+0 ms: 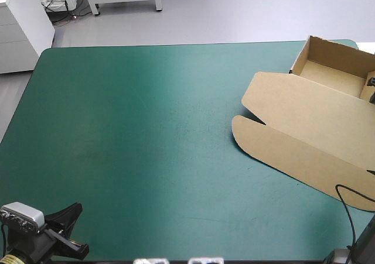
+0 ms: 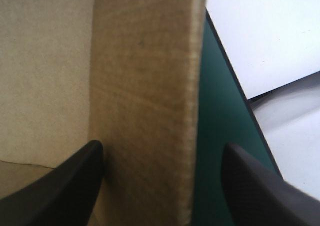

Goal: Fold the box

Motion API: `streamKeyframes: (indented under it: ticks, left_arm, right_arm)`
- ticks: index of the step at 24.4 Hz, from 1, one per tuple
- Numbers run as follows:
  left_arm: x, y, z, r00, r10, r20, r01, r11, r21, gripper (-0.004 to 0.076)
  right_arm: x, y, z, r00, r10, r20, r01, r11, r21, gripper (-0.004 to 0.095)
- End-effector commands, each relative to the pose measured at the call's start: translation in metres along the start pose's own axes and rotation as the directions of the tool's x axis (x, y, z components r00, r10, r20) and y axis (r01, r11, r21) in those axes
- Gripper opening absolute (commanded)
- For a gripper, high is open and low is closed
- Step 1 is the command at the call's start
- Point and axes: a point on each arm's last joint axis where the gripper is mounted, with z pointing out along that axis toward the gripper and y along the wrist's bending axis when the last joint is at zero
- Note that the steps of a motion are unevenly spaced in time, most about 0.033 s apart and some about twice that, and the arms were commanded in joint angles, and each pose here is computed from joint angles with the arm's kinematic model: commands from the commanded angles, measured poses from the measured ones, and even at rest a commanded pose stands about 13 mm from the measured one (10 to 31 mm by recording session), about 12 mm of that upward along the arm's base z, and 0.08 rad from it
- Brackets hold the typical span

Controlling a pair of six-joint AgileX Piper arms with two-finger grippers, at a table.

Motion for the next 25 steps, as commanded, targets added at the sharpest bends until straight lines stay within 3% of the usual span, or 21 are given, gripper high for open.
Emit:
streamKeyframes:
  ticks: [1, 5, 8, 10, 13, 14, 19, 25]
  left_arm:
    - [-0.013, -0.001, -0.003, 0.997, -0.007, 0.078, 0.006, 1.000, 0.008, -0.0010]
    - [-0.013, -0.001, -0.003, 0.997, -0.007, 0.078, 0.006, 1.000, 0.008, -0.0010]
    - [-0.013, -0.001, -0.003, 0.997, -0.007, 0.078, 0.006, 1.000, 0.008, -0.0010]
    - [-0.013, -0.001, -0.003, 0.997, -0.007, 0.078, 0.006, 1.000, 0.008, -0.0010]
    - [-0.013, -0.001, -0.003, 0.997, -0.007, 0.078, 0.006, 1.000, 0.008, -0.0010]
    - [-0.013, -0.001, -0.003, 0.997, -0.007, 0.078, 0.006, 1.000, 0.008, -0.0010]
    - [-0.013, -0.001, -0.003, 0.997, -0.007, 0.078, 0.006, 1.000, 0.008, -0.0010]
    - [-0.013, -0.001, -0.003, 0.997, -0.007, 0.078, 0.006, 1.000, 0.008, -0.0010]
  right_arm:
    - [-0.006, 0.010, -0.065, 0.991, -0.011, 0.133, 0.009, 1.000, 0.013, 0.0729]
    - [-0.002, 0.026, -0.160, 0.935, -0.029, 0.353, 0.018, 0.999, 0.035, 0.0725]
    - [0.016, 0.053, -0.226, 0.870, -0.045, 0.492, 0.080, 0.995, -0.051, 0.0680]
    - [0.033, 0.081, -0.265, 0.813, -0.083, 0.577, 0.197, 0.971, -0.138, 0.0491]
    - [0.062, 0.133, -0.301, 0.734, -0.190, 0.652, 0.402, 0.896, -0.191, -0.0017]
    - [0.075, 0.155, -0.306, 0.711, -0.248, 0.658, 0.479, 0.856, -0.195, -0.0001]
    - [0.119, 0.213, -0.288, 0.674, -0.458, 0.579, 0.651, 0.739, -0.174, -0.0002]
    - [0.186, 0.243, -0.243, 0.611, -0.671, 0.421, 0.772, 0.622, -0.130, -0.0002]
